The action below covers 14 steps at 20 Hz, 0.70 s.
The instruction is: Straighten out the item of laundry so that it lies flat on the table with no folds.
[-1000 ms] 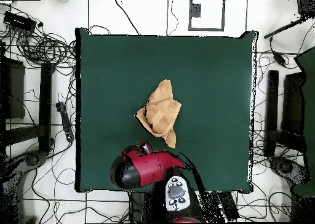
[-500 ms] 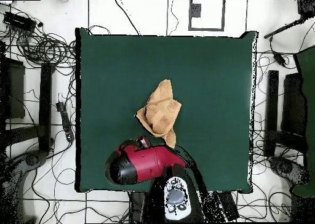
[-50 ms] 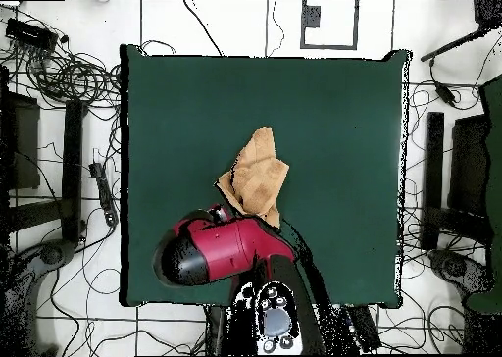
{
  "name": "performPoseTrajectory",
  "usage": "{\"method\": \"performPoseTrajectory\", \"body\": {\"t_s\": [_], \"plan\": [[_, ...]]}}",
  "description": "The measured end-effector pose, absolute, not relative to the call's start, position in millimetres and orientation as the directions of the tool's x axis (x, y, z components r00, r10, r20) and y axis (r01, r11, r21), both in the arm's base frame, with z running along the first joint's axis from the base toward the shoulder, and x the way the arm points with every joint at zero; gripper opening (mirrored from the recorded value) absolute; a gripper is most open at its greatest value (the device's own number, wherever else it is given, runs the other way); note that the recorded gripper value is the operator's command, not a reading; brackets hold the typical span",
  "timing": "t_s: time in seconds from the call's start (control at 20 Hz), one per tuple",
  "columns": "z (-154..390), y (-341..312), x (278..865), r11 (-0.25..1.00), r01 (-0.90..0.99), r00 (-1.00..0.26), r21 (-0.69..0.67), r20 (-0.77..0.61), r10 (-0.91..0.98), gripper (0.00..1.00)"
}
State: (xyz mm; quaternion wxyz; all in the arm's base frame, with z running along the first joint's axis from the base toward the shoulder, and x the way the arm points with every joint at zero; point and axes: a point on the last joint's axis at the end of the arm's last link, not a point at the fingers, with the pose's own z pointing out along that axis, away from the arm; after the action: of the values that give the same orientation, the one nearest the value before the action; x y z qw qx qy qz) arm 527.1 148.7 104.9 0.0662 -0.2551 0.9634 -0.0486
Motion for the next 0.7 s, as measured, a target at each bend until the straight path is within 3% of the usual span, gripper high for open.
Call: {"method": "performPoseTrajectory", "body": {"t_s": [0.7], "plan": [[126.1,91.7,568.0,0.904,-0.399,-0.895,-0.151,-0.149,-0.42,1.0]]}}
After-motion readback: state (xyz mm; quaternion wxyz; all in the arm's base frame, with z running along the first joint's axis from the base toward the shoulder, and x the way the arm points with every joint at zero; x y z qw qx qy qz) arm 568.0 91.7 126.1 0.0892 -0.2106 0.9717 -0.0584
